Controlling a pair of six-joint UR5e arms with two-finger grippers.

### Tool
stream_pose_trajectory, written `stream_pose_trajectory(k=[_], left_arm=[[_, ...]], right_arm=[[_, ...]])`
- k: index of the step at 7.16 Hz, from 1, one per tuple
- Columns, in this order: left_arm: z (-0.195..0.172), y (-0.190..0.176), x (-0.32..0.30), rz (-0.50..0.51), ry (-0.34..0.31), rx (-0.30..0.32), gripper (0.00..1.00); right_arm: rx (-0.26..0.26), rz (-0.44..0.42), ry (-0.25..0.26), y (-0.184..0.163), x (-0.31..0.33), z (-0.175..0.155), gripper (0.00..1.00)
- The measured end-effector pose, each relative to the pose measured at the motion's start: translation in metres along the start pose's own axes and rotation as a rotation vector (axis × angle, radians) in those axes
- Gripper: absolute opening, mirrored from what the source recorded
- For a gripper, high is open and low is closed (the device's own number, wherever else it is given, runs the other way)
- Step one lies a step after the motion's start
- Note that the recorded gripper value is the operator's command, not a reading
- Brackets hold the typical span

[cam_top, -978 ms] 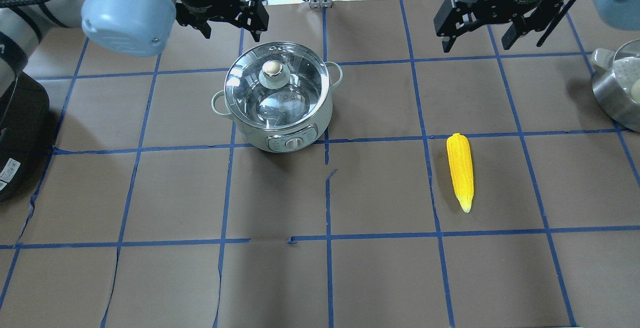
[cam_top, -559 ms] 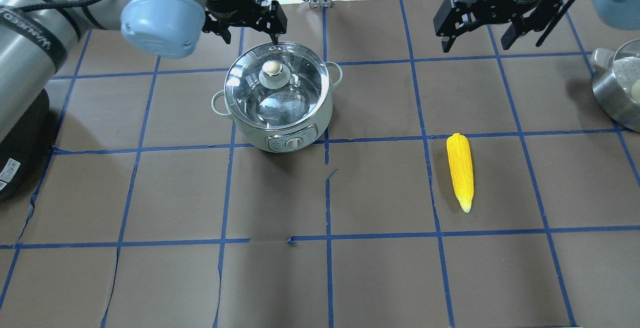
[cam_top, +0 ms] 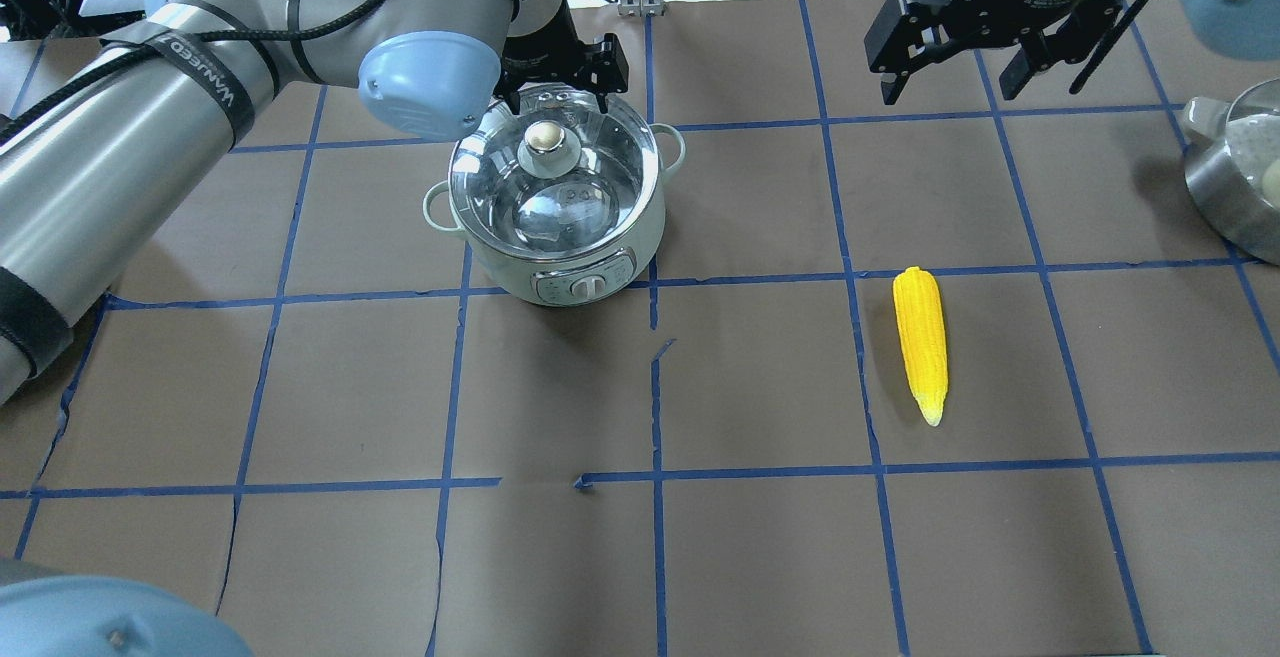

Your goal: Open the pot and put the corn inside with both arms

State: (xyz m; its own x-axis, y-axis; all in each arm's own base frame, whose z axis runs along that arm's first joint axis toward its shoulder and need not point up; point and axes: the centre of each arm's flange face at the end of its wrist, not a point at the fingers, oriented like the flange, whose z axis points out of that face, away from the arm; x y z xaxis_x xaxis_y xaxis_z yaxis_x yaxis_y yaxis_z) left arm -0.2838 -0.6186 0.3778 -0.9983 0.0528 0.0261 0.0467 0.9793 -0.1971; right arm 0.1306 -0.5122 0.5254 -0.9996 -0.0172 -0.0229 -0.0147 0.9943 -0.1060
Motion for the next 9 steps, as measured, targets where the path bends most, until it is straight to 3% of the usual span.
stream_pose_trajectory(k=[4, 9], left_arm=[[0.023, 0.004, -0.008, -0.100, -0.062, -0.032, 0.97], [0.034, 0.007, -0.009, -0.110, -0.070, -0.052, 0.54]], right_arm=[[0.001, -0.001, 0.000, 0.000, 0.000, -0.001, 1.00], [0.000, -0.003, -0.001, -0.001, -0.003, 0.001, 1.00]])
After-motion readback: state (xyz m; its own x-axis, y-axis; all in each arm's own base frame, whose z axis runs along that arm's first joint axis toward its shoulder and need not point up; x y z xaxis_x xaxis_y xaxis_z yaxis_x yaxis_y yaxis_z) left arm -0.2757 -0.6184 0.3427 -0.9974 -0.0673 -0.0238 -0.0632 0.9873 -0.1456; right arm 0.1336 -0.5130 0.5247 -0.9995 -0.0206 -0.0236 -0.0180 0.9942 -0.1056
